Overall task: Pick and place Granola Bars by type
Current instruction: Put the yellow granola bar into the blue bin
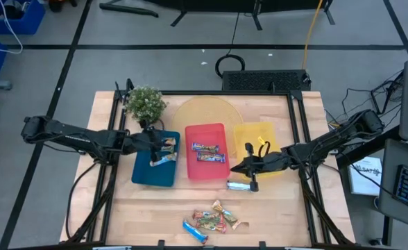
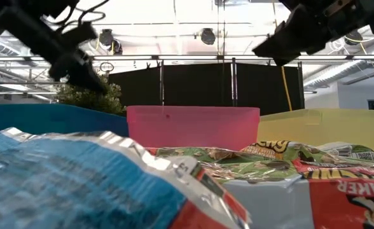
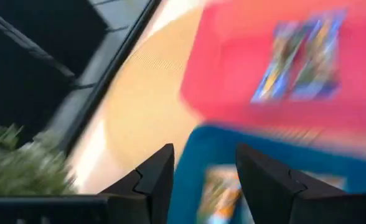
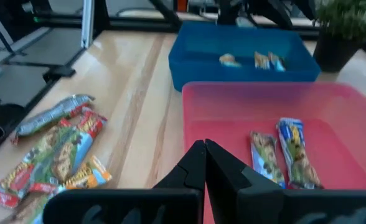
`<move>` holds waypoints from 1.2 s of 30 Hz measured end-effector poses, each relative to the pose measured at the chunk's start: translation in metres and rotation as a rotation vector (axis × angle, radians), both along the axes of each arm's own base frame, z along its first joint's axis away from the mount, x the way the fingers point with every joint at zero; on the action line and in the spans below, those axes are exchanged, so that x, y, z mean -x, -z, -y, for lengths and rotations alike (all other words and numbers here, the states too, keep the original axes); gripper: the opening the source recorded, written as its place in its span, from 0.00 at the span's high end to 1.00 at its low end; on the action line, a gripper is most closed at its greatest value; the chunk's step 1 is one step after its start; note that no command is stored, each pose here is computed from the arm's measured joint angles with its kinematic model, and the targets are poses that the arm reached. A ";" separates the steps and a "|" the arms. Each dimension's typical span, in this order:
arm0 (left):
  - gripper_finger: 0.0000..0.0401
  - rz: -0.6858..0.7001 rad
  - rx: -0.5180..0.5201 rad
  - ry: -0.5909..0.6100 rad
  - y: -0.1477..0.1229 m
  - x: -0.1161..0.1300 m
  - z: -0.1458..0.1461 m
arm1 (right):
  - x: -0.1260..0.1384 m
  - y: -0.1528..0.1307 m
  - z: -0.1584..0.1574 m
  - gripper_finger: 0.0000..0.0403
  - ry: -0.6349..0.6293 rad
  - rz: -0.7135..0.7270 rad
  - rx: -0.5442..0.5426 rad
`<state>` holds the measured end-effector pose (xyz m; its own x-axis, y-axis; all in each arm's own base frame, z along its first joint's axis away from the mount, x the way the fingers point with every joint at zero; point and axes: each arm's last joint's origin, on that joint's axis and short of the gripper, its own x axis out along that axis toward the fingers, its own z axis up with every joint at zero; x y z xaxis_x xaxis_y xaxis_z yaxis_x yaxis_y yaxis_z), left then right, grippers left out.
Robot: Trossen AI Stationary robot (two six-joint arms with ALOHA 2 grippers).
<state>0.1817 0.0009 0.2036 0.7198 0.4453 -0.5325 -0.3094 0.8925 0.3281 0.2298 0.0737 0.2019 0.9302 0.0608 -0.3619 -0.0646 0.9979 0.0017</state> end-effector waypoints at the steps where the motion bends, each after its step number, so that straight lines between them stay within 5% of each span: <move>1: 0.57 0.042 0.045 0.013 -0.006 -0.003 0.001 | 0.000 -0.001 0.000 1.00 0.000 0.013 -0.006; 5: 0.62 0.221 0.188 0.246 -0.020 -0.014 0.012 | -0.003 -0.009 -0.002 1.00 -0.041 0.093 -0.051; 8: 0.69 0.297 0.154 0.441 -0.018 -0.018 0.025 | -0.005 -0.016 -0.001 1.00 -0.067 0.156 -0.054; 16: 0.97 0.306 0.024 0.710 0.002 -0.019 0.040 | -0.004 -0.007 0.004 1.00 0.032 0.072 -0.034; 21: 0.95 0.250 -0.073 0.719 0.015 -0.016 0.037 | -0.003 -0.007 0.002 1.00 0.006 0.070 0.003; 27: 0.99 0.243 -0.110 0.591 0.020 -0.007 0.029 | -0.005 -0.015 0.002 1.00 0.001 0.160 -0.007; 36: 0.98 0.407 -0.107 0.590 0.000 0.042 0.021 | -0.001 -0.015 -0.005 1.00 -0.028 0.140 -0.012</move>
